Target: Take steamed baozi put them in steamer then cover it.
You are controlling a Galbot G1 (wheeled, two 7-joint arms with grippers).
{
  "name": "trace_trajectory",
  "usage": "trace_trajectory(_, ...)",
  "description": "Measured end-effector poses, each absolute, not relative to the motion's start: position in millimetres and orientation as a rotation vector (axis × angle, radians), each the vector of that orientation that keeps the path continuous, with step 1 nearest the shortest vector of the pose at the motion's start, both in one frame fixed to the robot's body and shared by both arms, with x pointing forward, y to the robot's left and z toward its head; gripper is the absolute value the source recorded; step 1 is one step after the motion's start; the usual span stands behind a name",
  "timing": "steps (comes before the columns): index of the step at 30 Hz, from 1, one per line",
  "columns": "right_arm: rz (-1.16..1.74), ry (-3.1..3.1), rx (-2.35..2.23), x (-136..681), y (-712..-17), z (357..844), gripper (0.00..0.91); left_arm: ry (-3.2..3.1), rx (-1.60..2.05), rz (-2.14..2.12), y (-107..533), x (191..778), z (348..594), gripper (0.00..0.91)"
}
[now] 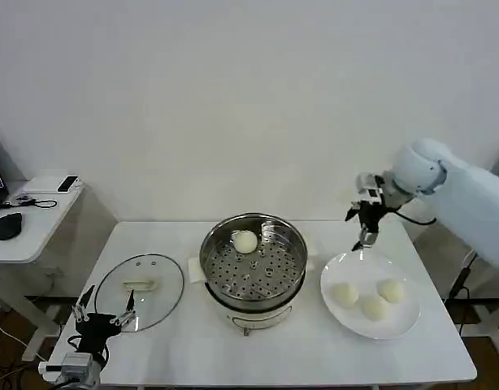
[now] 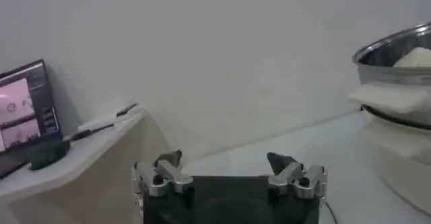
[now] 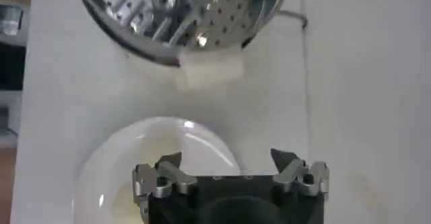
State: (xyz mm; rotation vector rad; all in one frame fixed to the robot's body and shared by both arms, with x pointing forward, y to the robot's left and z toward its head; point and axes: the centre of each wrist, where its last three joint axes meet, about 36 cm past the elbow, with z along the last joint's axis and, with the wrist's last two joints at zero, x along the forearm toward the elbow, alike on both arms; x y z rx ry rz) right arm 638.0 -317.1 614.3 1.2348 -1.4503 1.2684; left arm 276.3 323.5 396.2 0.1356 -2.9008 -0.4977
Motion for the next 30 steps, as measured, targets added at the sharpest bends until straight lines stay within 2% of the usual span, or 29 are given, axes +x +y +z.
trace_trajectory(12,1.224,-1.373,1.245,626.2,-311.5,544.4,0.907,-2.888,0.137,-0.504,326.2,277.1,393.1,0.907)
trace_trajectory(30,1.257,-1.307,1.217,614.6,-302.8,492.4,0.907,-2.884,0.150,-0.503,326.3,273.8,392.7,0.907)
